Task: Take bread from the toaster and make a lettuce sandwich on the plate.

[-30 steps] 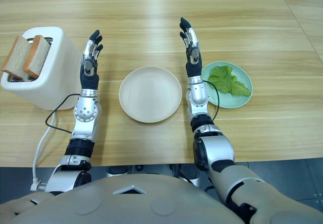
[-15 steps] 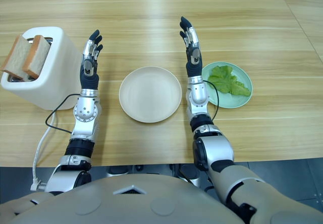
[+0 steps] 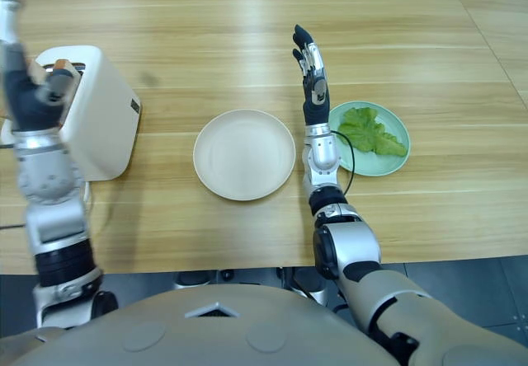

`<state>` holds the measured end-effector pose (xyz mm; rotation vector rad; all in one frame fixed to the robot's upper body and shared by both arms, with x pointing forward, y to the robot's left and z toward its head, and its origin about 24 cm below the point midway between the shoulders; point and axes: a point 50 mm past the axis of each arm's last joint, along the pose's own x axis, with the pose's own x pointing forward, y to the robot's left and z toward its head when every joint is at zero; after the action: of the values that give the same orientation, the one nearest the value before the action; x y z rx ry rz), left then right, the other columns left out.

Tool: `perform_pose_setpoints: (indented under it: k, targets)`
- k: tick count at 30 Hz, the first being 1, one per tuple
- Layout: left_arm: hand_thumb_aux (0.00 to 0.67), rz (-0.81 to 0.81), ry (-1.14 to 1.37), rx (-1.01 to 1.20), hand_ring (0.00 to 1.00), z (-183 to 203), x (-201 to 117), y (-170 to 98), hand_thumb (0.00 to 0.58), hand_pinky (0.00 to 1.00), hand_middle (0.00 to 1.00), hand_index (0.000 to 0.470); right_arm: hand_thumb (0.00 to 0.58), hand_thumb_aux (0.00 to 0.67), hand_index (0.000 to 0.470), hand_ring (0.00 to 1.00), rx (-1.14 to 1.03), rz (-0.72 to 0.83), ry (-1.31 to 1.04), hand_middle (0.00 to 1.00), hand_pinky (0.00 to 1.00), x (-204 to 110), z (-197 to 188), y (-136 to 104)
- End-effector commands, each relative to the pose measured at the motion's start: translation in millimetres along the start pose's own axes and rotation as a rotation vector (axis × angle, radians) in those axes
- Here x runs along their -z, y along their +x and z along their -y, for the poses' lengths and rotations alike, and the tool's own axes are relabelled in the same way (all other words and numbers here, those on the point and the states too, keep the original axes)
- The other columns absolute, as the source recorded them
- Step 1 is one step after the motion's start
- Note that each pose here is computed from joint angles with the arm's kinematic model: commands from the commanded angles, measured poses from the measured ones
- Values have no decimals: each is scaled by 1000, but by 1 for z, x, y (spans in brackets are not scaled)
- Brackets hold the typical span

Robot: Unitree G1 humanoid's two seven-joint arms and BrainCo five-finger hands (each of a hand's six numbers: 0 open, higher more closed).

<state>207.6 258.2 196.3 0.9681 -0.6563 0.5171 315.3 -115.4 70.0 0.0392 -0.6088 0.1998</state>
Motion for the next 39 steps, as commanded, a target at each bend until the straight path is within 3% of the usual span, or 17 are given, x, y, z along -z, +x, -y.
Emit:
perform_pose_setpoints:
  k: [1, 5, 13, 39]
  targets:
    - [0, -181, 315, -39, 0, -37, 32, -5, 0, 0, 0, 0, 0, 0, 0, 0, 8, -16, 8, 0, 0, 2, 1, 1]
    - [0, -367, 526, 17, 0, -51, 77, -22, 0, 0, 0, 0, 0, 0, 0, 0, 4, -14, 9, 0, 0, 2, 0, 1]
    - [0, -645, 596, 259, 0, -33, 134, -63, 0, 0, 0, 0, 0, 0, 0, 0, -10, -20, 15, 0, 0, 2, -3, 3]
    - [0, -534, 501, 385, 0, 18, 119, -42, 0, 0, 0, 0, 0, 0, 0, 0, -13, -23, 2, 0, 0, 3, -1, 0]
